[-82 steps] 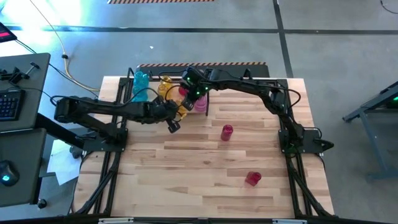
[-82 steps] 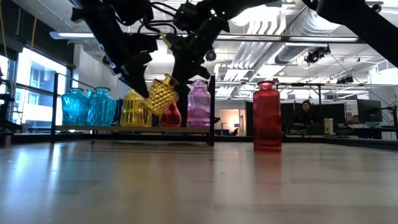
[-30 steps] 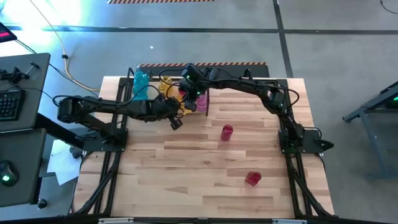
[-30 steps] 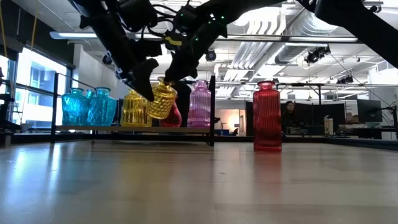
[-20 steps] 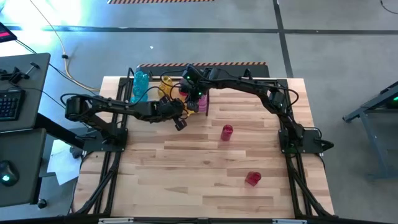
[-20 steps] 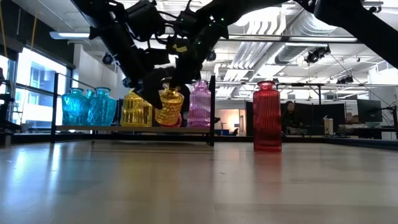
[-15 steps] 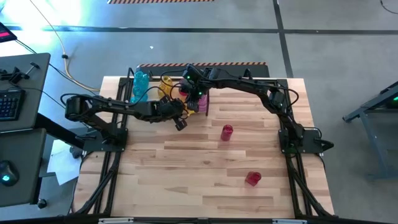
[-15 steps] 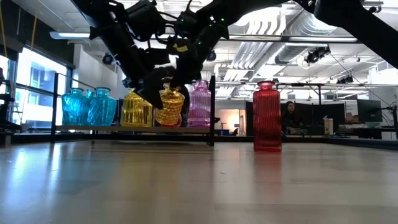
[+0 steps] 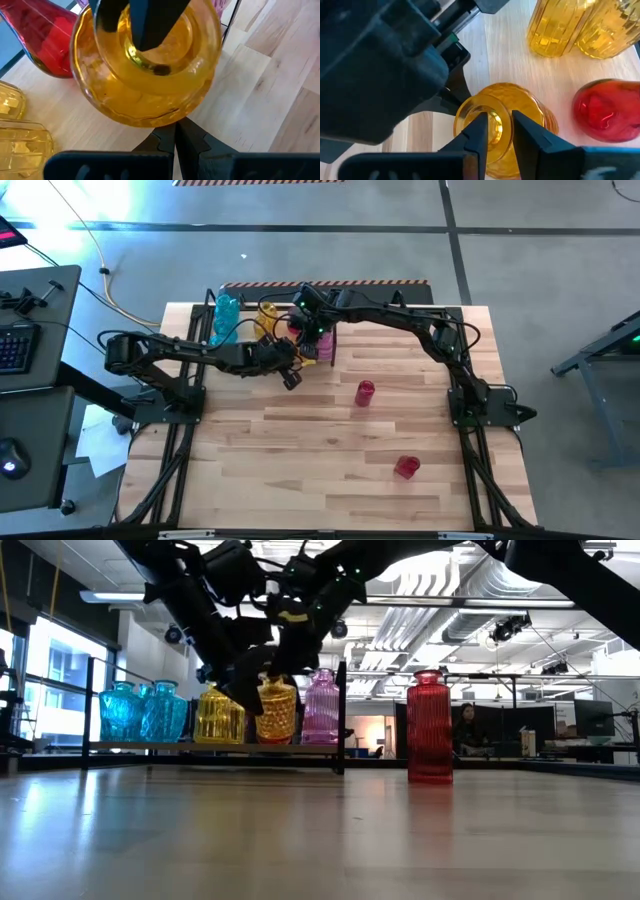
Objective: Sort vases onto shelf
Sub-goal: Put the yellow vase on the shelf aligned with the other yellow vase
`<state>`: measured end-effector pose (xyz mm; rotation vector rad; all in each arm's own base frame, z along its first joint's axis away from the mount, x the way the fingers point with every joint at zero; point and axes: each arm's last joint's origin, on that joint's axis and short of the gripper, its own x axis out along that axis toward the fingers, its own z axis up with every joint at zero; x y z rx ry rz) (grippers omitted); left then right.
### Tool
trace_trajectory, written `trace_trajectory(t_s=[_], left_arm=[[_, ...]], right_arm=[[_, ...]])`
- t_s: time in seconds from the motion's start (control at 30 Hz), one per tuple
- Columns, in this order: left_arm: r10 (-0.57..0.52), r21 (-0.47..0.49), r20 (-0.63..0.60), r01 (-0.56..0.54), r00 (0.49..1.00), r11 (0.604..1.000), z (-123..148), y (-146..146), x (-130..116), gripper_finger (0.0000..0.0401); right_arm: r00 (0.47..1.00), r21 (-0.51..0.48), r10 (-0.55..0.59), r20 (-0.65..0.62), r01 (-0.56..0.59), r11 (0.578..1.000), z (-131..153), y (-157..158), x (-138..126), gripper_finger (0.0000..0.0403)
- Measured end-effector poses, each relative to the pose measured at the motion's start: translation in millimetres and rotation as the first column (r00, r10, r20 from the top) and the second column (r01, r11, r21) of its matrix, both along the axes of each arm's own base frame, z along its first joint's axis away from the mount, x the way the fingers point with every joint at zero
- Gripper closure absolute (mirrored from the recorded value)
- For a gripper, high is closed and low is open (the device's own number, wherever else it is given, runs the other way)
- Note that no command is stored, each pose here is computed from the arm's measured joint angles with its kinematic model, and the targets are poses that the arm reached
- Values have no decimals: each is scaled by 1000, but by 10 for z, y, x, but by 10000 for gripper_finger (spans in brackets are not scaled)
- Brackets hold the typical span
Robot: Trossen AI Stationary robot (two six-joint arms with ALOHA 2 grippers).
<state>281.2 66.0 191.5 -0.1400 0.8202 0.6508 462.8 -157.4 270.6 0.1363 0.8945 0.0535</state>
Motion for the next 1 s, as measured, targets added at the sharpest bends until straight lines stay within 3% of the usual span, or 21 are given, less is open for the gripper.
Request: trace_trajectory(t_s=[0.8, 1.0], left_arm=[[25, -54, 90, -21, 996, 998, 28, -30, 48, 401], [36, -75, 101, -28, 994, 997, 27, -36, 50, 401]], right_arm=[[1000, -15, -14, 25, 14, 1000, 18, -53, 4, 336], [1000, 38, -14, 19, 14, 999, -152, -98, 73, 336]])
